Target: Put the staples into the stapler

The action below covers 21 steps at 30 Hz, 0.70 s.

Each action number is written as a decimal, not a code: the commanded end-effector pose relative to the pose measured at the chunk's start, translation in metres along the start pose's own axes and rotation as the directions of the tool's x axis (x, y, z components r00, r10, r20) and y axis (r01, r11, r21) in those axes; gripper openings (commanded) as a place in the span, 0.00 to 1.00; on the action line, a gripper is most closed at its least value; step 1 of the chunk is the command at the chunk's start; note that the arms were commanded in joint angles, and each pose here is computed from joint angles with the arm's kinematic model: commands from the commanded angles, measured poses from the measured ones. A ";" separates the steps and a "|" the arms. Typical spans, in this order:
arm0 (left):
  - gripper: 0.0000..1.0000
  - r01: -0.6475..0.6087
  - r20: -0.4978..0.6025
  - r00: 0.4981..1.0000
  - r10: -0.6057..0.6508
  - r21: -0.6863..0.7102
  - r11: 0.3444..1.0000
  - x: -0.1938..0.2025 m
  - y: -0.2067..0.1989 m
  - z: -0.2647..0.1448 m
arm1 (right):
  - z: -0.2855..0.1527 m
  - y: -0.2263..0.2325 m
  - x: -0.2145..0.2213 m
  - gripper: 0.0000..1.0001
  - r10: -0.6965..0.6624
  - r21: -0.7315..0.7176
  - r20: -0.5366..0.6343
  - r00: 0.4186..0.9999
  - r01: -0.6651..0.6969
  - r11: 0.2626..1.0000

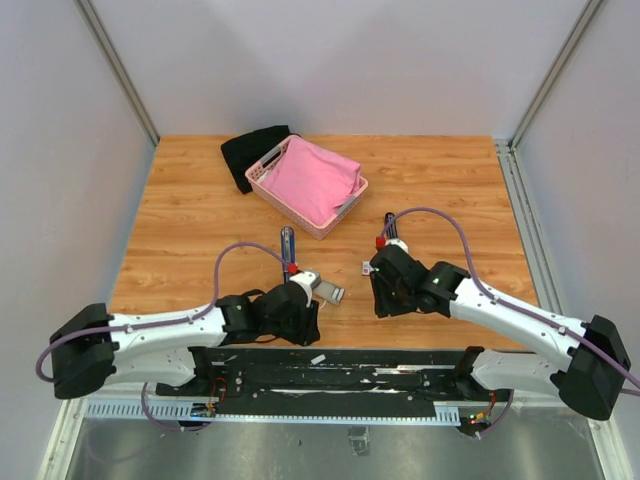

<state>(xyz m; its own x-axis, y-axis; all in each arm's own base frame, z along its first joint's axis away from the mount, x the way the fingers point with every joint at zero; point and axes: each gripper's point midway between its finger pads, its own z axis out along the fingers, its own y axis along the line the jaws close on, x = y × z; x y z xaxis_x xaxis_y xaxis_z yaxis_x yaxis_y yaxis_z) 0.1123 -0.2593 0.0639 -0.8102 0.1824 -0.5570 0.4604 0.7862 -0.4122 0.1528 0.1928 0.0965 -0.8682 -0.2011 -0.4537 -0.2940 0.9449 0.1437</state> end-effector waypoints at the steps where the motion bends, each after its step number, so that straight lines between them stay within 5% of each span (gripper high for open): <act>1: 0.38 -0.033 0.077 0.996 0.034 -0.014 0.999 -0.013 -0.016 0.017 | 0.008 -0.012 -0.005 0.43 0.016 -0.001 0.040 0.999 -0.016 1.000; 21: 0.26 -0.138 -0.093 0.987 0.134 -0.041 0.990 0.057 -0.019 0.036 | 0.029 -0.013 0.019 0.40 0.104 -0.060 0.029 0.994 -0.102 0.993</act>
<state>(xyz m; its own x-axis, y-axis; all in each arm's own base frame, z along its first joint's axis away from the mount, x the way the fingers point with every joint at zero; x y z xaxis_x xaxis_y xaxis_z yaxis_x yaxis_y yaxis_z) 0.0702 -0.2892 0.0189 -0.7763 0.3388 -0.5317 0.5618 0.7544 -0.3396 0.1501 0.1853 0.0585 -0.8788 -0.1494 -0.4532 -0.2668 0.9413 0.2071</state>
